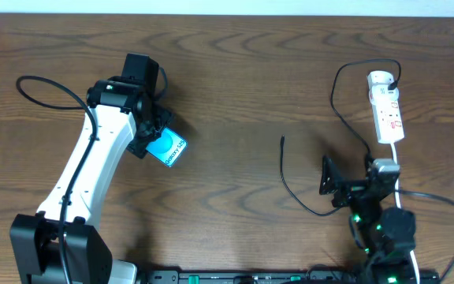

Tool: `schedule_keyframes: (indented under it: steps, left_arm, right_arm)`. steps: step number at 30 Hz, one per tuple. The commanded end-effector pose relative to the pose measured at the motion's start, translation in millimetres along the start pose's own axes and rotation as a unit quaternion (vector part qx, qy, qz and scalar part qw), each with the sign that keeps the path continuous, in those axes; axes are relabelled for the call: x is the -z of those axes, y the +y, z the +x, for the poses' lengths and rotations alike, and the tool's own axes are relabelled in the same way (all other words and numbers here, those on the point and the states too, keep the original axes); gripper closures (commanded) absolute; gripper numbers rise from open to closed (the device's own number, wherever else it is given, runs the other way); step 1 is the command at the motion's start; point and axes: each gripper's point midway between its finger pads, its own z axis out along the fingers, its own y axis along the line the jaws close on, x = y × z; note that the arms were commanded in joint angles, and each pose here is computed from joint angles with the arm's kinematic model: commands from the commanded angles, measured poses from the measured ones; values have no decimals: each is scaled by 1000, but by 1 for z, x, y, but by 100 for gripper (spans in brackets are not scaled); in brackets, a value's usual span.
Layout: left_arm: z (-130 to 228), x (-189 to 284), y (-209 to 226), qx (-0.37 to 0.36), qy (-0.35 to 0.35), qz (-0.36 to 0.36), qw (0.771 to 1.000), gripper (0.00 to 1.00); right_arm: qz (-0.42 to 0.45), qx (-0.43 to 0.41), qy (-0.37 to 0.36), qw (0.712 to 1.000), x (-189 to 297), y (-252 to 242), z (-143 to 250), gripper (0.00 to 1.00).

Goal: Plug charger to phone and switch on socket
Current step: 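Lower the held phone toward the table center with the left gripper, then move the right gripper toward the phone's top edge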

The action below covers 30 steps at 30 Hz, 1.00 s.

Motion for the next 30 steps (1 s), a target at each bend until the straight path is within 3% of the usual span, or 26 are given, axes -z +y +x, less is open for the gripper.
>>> schedule_keyframes:
  steps: [1,6,8,10,15,19,23,30]
  left_arm:
    - [-2,3,-2,-1,-6,6,1000,93]
    - [-2,3,-1,-1,-6,5,1000,93]
    - [-1,3,-1,-2,-3,4,1000,92]
    - [2,3,-2,-2,3,8,1000,93]
    - [2,3,-4,4,6,11,1000,93]
    - [5,3,-5,4,14,15,1000,93]
    - [5,3,-5,12,15,15,1000,93]
    - [6,3,-5,72,18,15,997,93]
  right_arm:
    - [-33,10,4,999,2,31,-67,1]
    - [-77,21,147,986,-25,67,-107,1]
    - [-144,28,221,964,-32,95,-112,1]
    - [-255,28,283,924,-35,132,-119,1]
    - [-390,-40,316,864,-75,175,-137,1]
    - [-377,-137,341,850,-132,175,-122,1]
    - [-327,-263,398,816,-178,165,-89,1]
    - [-337,-331,462,751,-217,178,-25,1]
